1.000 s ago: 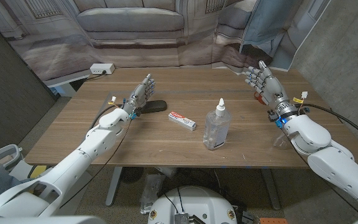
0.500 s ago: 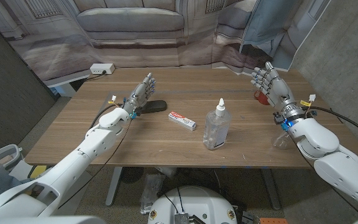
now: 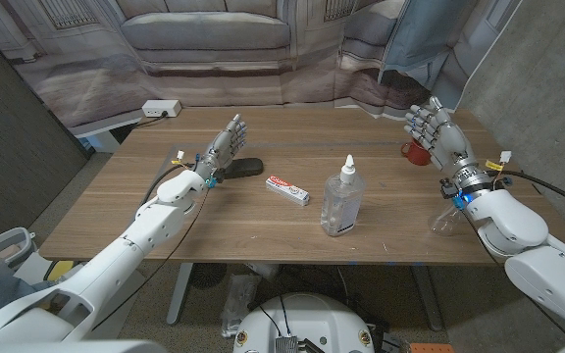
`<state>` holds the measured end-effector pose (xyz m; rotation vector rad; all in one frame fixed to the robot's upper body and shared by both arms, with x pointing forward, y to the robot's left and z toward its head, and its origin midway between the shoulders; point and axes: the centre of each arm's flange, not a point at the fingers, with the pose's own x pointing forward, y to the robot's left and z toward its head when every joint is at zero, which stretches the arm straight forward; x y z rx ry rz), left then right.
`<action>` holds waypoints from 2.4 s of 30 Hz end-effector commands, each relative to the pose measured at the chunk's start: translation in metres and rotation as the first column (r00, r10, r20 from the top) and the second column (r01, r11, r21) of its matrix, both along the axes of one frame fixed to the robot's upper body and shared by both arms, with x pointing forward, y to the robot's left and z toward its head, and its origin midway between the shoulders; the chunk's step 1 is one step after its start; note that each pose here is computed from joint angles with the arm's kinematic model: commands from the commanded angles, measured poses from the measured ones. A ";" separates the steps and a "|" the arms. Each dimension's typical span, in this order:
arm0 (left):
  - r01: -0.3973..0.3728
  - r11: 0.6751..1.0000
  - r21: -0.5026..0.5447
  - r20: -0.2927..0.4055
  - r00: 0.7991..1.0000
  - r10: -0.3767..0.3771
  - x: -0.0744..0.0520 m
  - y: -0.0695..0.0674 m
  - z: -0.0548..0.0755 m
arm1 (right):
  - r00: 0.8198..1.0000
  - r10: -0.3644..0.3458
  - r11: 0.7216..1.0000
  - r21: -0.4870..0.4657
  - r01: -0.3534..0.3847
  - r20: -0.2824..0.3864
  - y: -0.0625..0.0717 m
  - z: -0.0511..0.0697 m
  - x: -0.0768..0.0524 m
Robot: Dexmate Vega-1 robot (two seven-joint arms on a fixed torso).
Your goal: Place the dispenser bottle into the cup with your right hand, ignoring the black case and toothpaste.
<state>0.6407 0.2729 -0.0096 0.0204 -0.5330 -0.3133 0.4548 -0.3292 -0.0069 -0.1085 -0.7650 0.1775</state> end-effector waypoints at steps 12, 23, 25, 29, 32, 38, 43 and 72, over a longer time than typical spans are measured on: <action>0.008 1.000 0.001 -0.006 1.000 -0.008 -0.001 -0.004 -0.006 | 0.998 -0.057 0.998 0.002 0.057 0.029 -0.017 -0.002 -0.031; 0.013 1.000 0.003 -0.004 1.000 -0.013 0.005 -0.005 -0.003 | 0.995 -0.092 0.996 0.014 0.092 0.032 -0.029 -0.006 -0.039; 0.015 1.000 0.005 -0.006 1.000 -0.015 0.006 -0.006 -0.002 | 0.995 -0.097 0.995 0.016 0.097 0.034 -0.031 -0.006 -0.040; 0.019 1.000 0.007 -0.010 1.000 -0.019 0.009 -0.007 -0.001 | 0.993 -0.112 0.994 0.019 0.111 0.037 -0.036 -0.006 -0.041; 0.024 1.000 0.003 -0.014 1.000 -0.024 0.012 -0.007 -0.002 | 0.992 -0.119 0.993 0.029 0.118 0.038 -0.041 -0.007 -0.041; 0.020 1.000 0.011 -0.010 1.000 -0.020 0.011 -0.007 0.002 | 0.989 -0.140 0.989 0.043 0.138 0.037 -0.050 -0.007 -0.042; 0.012 1.000 0.018 -0.008 1.000 -0.012 0.008 -0.006 0.005 | 0.988 -0.147 0.988 0.050 0.144 0.039 -0.058 -0.007 -0.044; 0.018 1.000 -0.002 -0.008 1.000 -0.018 0.007 -0.009 -0.002 | 0.975 -0.221 0.974 0.061 0.219 0.028 -0.083 -0.018 -0.055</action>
